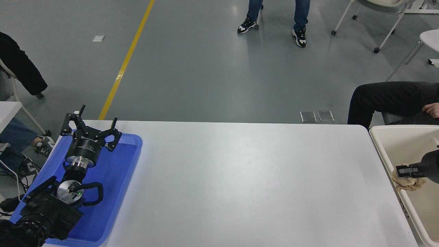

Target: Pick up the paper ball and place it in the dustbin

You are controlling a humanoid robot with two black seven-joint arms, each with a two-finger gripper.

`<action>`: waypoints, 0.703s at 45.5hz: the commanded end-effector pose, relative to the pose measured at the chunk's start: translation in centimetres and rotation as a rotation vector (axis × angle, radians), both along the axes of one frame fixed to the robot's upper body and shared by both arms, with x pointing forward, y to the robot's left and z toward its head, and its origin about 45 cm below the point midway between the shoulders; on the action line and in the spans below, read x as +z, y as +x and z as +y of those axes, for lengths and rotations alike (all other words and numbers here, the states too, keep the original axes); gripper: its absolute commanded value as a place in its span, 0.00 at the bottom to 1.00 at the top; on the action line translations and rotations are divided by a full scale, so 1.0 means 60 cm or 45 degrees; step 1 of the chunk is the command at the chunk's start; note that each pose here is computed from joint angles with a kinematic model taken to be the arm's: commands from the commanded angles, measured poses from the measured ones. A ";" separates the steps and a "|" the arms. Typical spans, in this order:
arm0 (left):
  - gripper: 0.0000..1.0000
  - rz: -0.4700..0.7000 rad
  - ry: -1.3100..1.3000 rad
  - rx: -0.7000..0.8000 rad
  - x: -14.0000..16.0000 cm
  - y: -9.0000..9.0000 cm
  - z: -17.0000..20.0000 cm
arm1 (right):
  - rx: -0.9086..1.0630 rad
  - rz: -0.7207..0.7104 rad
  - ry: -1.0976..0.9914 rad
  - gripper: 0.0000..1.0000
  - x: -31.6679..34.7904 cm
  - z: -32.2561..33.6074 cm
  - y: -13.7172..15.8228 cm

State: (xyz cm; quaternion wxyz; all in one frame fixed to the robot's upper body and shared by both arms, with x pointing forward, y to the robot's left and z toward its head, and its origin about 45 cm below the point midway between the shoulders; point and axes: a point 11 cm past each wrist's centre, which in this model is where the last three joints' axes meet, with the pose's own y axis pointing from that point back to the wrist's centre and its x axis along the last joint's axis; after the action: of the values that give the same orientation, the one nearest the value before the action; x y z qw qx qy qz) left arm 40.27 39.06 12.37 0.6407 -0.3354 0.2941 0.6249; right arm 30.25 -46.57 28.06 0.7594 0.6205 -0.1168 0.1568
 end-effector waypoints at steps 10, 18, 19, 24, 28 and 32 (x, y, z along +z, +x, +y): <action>1.00 0.001 0.001 -0.001 0.000 0.000 0.001 | 0.009 -0.010 -0.067 0.00 0.119 0.022 -0.009; 1.00 0.002 0.003 -0.001 0.001 0.000 0.002 | 0.003 -0.014 -0.082 0.00 0.124 0.019 -0.007; 1.00 0.004 0.003 -0.001 0.000 -0.001 0.002 | 0.000 -0.013 -0.087 0.00 0.125 0.017 -0.008; 1.00 0.003 0.005 0.000 0.000 -0.001 0.003 | -0.021 -0.017 -0.107 0.00 0.126 0.003 -0.009; 1.00 0.003 0.005 0.000 0.000 -0.001 0.003 | -0.045 -0.020 -0.144 0.00 0.129 -0.019 -0.010; 1.00 0.003 0.005 0.000 0.000 -0.001 0.003 | -0.099 -0.037 -0.172 0.00 0.132 -0.053 -0.014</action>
State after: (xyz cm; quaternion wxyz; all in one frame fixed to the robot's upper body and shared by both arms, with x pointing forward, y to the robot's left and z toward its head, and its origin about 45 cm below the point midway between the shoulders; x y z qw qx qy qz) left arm 40.22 39.23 12.38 0.6408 -0.3338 0.2939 0.6257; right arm 29.79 -46.61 35.36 0.7853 0.5860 -0.1206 0.1592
